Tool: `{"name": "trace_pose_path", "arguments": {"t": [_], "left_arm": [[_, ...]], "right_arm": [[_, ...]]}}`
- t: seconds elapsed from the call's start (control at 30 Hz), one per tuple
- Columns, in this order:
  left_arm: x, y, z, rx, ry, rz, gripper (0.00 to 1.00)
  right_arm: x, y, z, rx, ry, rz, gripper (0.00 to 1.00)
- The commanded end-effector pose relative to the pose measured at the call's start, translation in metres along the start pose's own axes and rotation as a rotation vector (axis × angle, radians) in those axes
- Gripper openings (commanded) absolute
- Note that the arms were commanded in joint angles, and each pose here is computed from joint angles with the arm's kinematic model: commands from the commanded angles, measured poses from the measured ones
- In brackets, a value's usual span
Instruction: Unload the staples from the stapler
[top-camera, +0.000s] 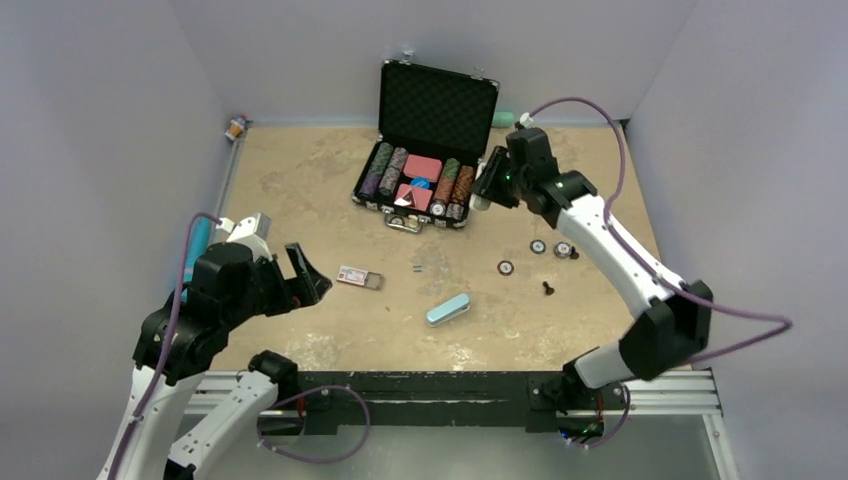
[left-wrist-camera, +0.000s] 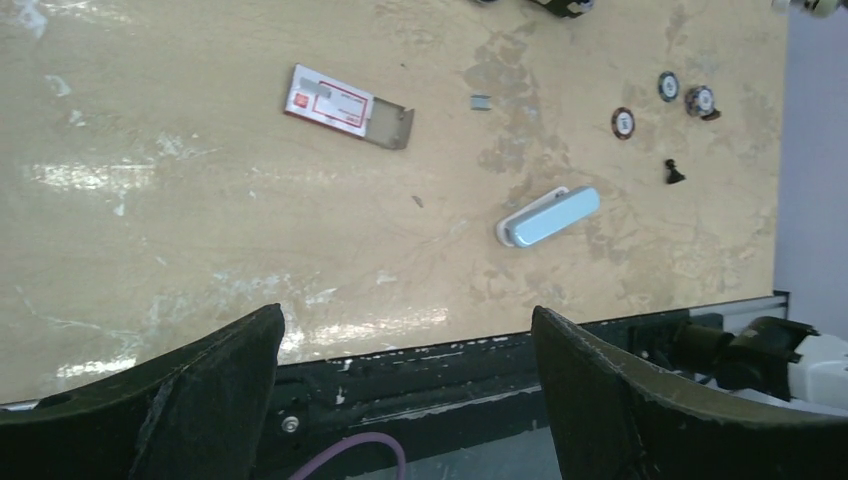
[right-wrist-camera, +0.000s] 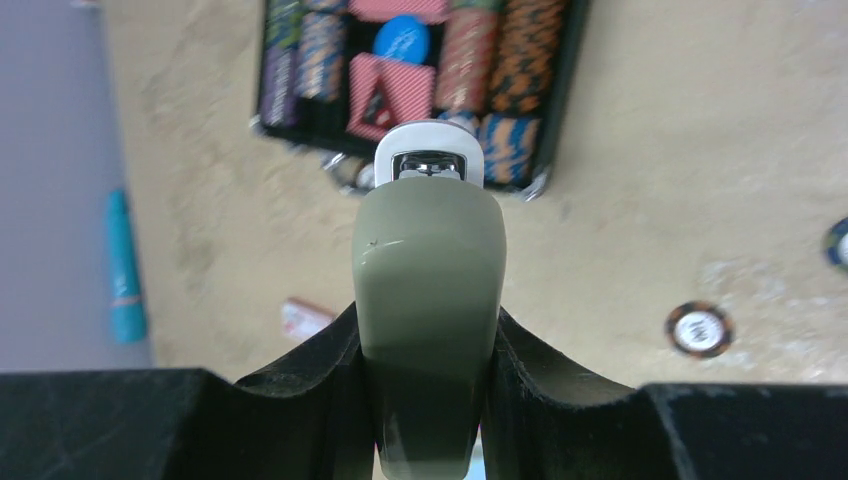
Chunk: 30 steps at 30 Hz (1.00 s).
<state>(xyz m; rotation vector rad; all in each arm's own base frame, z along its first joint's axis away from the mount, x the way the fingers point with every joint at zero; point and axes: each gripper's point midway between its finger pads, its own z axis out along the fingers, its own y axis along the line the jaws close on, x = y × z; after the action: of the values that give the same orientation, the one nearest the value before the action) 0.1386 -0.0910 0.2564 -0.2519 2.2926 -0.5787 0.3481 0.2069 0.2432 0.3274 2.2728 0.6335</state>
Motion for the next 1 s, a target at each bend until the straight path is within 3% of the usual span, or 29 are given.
{"name": "trace_pose_path", "arguments": {"t": [0.0,0.17,0.43,0.73,0.87,0.97], "left_arm": [[0.005,0.026,0.003,-0.089,-0.037,0.05,0.97],[0.009,0.032,0.006,-0.098,-0.044,0.04,0.97],[0.007,0.029,0.013,-0.095,-0.044,0.015,0.97],[-0.001,0.027,0.026,-0.116,-0.046,0.014,0.96],[-0.009,0.019,0.032,-0.11,-0.035,0.037,0.96],[-0.013,0.011,0.041,-0.087,-0.018,0.048,0.95]], "right_arm": [[-0.052,-0.042,0.053,0.204,-0.104,-0.111,0.0],[-0.067,-0.075,0.115,0.411,-0.049,-0.204,0.0],[-0.087,-0.092,0.182,0.46,-0.065,-0.214,0.0],[-0.081,-0.14,0.201,0.51,-0.026,-0.27,0.0],[-0.07,-0.146,0.205,0.435,-0.008,-0.309,0.0],[-0.048,-0.147,0.219,0.381,0.074,-0.314,0.0]]}}
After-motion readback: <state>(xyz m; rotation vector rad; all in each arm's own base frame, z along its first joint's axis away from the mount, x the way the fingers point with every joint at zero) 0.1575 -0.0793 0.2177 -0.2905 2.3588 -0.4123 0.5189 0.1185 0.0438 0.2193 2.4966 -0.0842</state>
